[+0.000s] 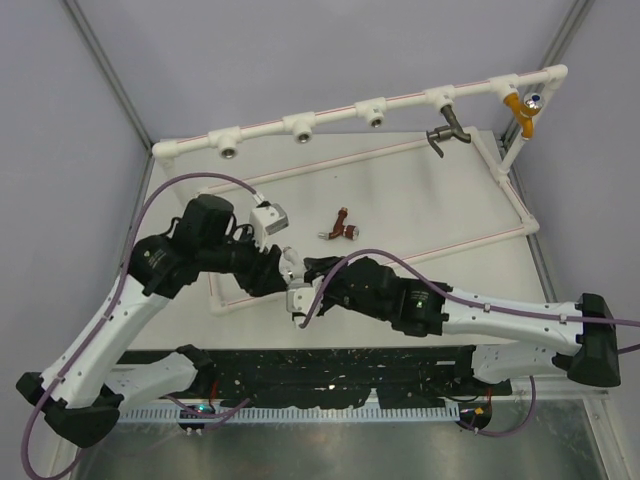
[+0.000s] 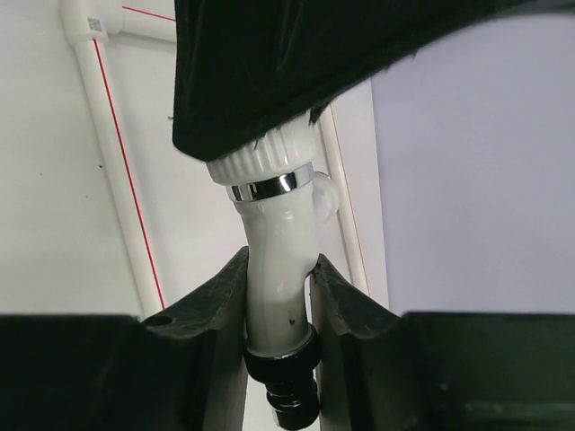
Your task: Install the water faucets
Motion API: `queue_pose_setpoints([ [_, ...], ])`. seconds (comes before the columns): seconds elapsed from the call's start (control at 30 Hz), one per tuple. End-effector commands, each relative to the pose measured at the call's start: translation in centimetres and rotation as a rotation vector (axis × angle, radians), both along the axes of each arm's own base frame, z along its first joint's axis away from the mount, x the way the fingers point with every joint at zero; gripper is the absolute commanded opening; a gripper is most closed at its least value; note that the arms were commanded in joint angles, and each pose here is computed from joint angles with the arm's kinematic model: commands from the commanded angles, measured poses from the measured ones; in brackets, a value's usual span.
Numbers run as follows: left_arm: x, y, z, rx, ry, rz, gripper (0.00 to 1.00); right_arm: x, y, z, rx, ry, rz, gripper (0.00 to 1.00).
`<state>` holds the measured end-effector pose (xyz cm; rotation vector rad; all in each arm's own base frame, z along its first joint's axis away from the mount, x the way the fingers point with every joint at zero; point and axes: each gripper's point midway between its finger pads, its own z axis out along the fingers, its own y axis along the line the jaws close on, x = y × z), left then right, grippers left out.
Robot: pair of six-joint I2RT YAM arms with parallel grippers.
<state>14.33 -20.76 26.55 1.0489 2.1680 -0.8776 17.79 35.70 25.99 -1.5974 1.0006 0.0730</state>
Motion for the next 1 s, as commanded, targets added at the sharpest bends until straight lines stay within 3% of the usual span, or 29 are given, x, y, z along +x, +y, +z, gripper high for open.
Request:
queue_pose_setpoints([
  [0.0,2.1,0.6,4.0,-0.109,-0.273,0.074,0.53,0.3,-1.4,3.9,0.244,0.085,-0.056,0.05],
  [0.07,3.0,1.2,4.8,-0.141,-0.387,0.123,0.61,0.2,-2.4,4.4,0.326,0.177,-0.04,0.05],
  [0.2,3.9,2.5,5.4,-0.212,-0.616,0.176,0.98,-1.2,-4.2,7.1,0.503,0.32,0.081,0.05],
  [0.23,3.7,2.6,5.7,-0.24,-0.681,0.164,1.0,-1.5,-4.5,7.5,0.522,0.337,0.101,0.05],
  [0.37,2.1,1.8,7.9,-0.373,-0.922,0.034,1.0,-2.9,-5.3,9.1,0.602,0.422,0.19,0.05],
  [0.43,1.5,1.0,8.3,-0.404,-0.974,-0.038,0.98,-3.9,-5.4,9.9,0.636,0.456,0.242,0.05],
  [0.67,-0.9,-2.1,9.0,-0.464,-0.936,-0.315,0.93,-6.0,-4.9,11.1,0.659,0.493,0.368,0.05],
  [0.97,-2.4,-4.0,9.1,-0.565,-0.842,-0.452,0.79,-6.5,-4.4,11.0,0.679,0.532,0.412,0.05],
])
